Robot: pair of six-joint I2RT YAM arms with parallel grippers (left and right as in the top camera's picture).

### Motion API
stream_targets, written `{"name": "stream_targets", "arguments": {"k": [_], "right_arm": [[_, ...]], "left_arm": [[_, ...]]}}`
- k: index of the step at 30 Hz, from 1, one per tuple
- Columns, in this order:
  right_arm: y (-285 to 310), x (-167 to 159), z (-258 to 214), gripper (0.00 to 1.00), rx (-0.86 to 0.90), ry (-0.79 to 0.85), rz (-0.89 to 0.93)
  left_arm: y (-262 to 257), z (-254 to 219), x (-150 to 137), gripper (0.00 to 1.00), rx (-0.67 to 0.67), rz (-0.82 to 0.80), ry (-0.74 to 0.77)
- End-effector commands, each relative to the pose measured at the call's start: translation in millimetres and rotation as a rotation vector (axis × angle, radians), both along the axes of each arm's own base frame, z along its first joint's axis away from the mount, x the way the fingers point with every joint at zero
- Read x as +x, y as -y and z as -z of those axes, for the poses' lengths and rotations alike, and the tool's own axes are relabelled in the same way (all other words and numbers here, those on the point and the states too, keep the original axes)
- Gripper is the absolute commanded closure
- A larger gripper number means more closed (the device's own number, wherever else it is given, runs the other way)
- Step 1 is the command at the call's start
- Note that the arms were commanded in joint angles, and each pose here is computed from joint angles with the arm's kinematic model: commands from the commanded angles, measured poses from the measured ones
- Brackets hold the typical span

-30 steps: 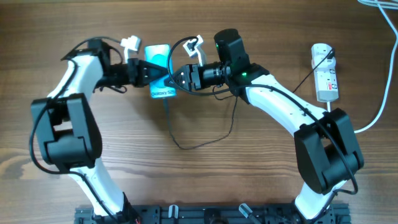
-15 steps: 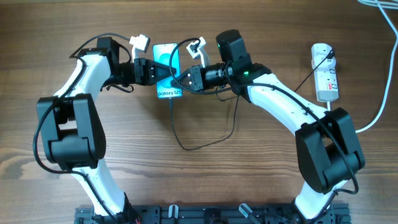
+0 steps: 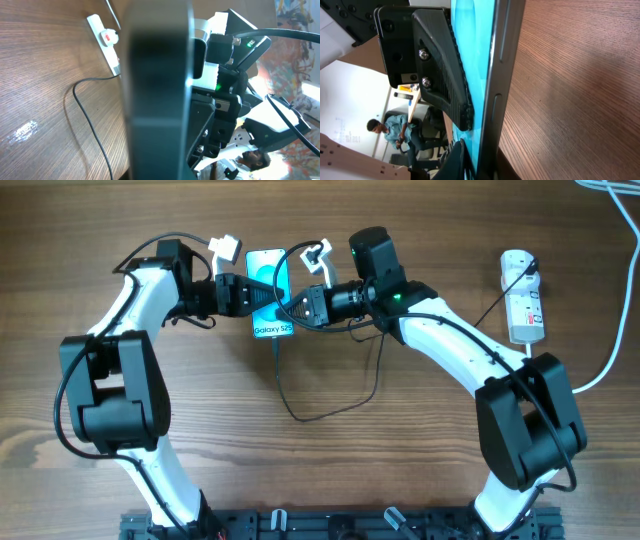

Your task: Plug charger to phone and switch on socket

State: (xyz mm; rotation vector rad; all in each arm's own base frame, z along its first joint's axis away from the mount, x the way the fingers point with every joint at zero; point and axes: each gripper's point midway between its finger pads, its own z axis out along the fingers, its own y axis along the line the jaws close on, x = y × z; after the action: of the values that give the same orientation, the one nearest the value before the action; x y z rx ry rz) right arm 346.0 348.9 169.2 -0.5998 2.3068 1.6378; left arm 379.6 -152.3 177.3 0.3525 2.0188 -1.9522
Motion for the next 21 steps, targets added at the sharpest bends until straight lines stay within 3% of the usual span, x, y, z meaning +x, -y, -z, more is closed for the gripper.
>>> {"name": "stream_targets", "arguments": {"k": [1,10,13,15,16,21], "right_arm": [[-12,-16,-20,0.95,0.051,0.119,-0.099],[-12,-16,-20,0.96,0.051,0.140,-0.105],[-12,-16,-20,0.95,0.051,0.140,-0.105],[-12,-15,-20,0.95,0.048,0.141,-0.100],[-12,-15,-19,0.96,0.046,0.140,-0.099],[-6,-8,-2,0.96,-0.043,0.081,-0.022]], "left_arm": [[1,7,-2,0.96,0.043,0.005,-0.031],[1,8,-2,0.96,0.043,0.005,-0.031],[1,8,-1,0.69,0.044,0.004,-0.021],[1,8,-1,0.35,0.044,0.004,-0.019],[1,8,-1,0.01,0.044,0.004,-0.019],[-12,8,4,0.00,0.048,-0.028,-0.020]]}}
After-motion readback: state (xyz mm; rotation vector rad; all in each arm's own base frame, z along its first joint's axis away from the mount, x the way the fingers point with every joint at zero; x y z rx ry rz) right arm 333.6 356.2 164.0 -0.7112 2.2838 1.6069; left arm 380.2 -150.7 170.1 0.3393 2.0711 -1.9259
